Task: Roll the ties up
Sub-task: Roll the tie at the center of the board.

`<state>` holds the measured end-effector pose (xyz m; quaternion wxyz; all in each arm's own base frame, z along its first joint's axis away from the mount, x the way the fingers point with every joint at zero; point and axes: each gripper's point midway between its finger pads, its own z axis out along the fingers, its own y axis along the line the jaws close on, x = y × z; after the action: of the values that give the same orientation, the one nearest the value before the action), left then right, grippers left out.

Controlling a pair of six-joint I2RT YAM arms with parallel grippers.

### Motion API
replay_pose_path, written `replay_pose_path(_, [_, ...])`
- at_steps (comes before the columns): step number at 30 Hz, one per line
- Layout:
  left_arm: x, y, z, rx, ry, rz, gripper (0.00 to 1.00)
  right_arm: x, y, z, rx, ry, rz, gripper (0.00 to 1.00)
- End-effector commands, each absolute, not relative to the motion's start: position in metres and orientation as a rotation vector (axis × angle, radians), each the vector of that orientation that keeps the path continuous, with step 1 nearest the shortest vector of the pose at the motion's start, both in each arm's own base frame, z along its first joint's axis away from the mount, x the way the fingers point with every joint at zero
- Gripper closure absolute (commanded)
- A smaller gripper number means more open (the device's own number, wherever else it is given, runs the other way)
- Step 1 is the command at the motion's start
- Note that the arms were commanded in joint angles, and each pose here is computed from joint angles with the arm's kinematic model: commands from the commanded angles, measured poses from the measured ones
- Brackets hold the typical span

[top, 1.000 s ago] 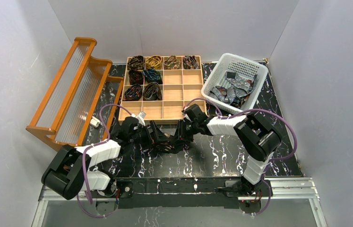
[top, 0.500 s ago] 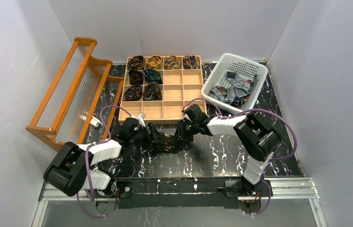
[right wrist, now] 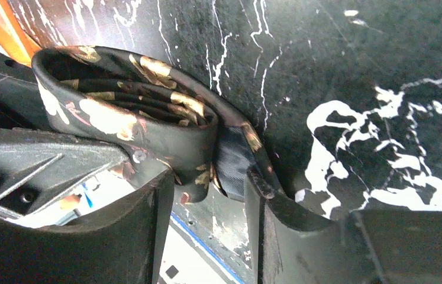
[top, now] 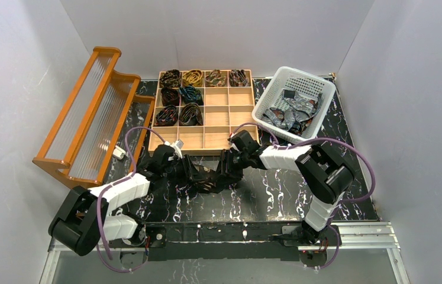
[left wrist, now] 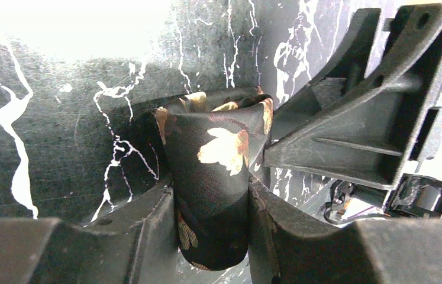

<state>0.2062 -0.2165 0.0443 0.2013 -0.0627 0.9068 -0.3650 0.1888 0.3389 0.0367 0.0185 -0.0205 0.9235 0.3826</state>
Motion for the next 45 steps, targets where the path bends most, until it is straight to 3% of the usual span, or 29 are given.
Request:
replay_pose_path(1, [0.203,-0.204,0.042,-0.124,2.591,-0.897,0.66,0.196,0.335,0.061,-0.074,2.818,1.139,0.44])
replay_pose_path(13, [0.208,-0.178,0.052,0.012,2.641,-0.476,0.67,0.210,0.313,0.062,0.005,2.782,0.962,0.44])
replay_pose_path(25, [0.213,-0.164,0.077,0.267,2.500,0.112,0.68,0.229,0.280,0.066,0.177,2.704,0.768,0.44])
replay_pose_path(32, [0.211,-0.170,0.084,0.398,2.417,0.316,0.65,0.236,0.260,0.066,0.286,2.677,0.733,0.44])
replay_pose_path(45, [0.189,-0.225,0.071,0.623,2.388,0.335,0.43,0.241,0.237,0.063,0.370,2.656,0.729,0.39])
